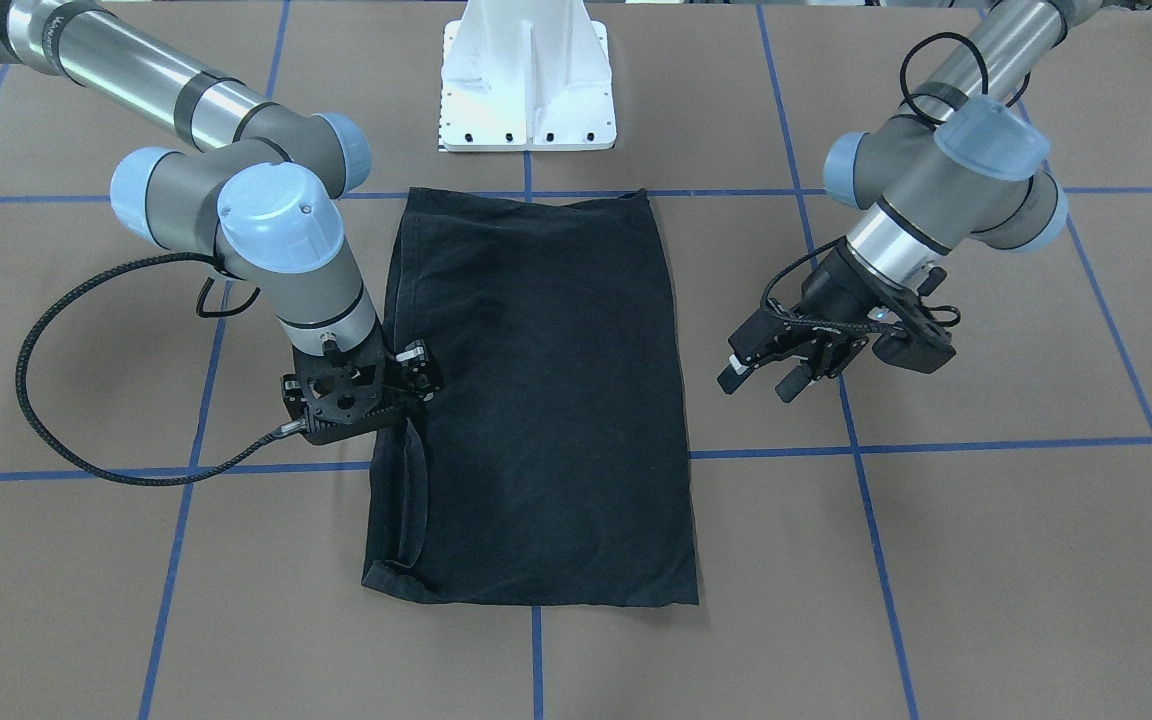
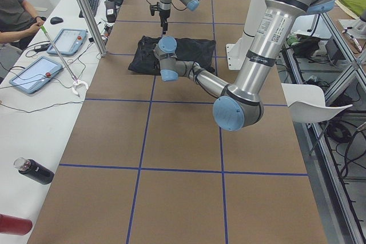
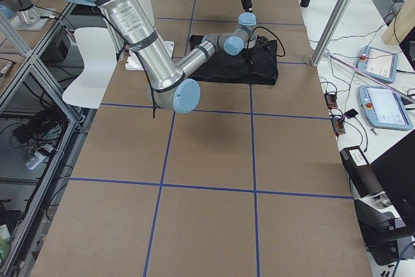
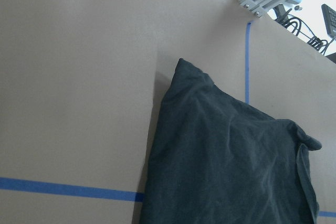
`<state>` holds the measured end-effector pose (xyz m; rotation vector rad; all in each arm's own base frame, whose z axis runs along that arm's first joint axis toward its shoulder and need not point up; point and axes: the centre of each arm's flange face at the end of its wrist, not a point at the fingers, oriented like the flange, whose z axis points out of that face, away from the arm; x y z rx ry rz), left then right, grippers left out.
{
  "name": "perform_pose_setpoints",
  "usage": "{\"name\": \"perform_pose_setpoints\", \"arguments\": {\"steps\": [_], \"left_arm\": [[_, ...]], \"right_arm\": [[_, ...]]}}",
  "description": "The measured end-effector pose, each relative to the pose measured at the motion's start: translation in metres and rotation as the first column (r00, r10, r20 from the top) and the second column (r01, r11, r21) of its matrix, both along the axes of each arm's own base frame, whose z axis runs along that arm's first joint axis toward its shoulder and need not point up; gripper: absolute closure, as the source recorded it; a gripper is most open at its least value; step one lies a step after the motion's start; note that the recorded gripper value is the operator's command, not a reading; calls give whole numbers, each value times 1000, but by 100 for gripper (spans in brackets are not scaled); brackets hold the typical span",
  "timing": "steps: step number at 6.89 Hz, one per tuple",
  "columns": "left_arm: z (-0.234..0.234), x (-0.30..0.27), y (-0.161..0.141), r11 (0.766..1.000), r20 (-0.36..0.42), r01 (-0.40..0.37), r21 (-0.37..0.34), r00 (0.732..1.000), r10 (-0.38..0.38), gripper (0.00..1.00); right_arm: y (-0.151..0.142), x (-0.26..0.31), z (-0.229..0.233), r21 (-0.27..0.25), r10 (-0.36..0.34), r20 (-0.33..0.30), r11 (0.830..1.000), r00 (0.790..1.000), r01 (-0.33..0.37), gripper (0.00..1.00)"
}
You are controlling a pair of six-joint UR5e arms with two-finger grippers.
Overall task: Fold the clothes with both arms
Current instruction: 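Lift the right gripper off the far corner and draw it back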
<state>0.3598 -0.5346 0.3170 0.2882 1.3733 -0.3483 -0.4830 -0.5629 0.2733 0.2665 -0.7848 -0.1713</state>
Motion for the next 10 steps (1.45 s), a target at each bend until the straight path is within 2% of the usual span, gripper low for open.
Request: {"name": "perform_pose_setpoints", "arguments": {"steps": [3, 6, 8, 10], "left_arm": [[-17, -11, 6, 999, -26, 10, 31, 1000, -9, 0], [-25, -14, 9, 999, -37, 12, 44, 999, -10, 0], [-29, -15, 9, 999, -42, 12, 48, 999, -10, 0], [-31, -15, 10, 999, -45, 12, 52, 999, -10, 0]], "right_arm": [[-24, -36, 32, 0, -7, -1, 1000, 1000, 7, 0], [-23, -55, 37, -3, -25, -6, 1000, 1000, 25, 0], [-24, -57, 47, -13, -27, -19, 1000, 999, 27, 0], [-36, -43, 57, -17, -20, -34, 1000, 999, 20, 0]]}}
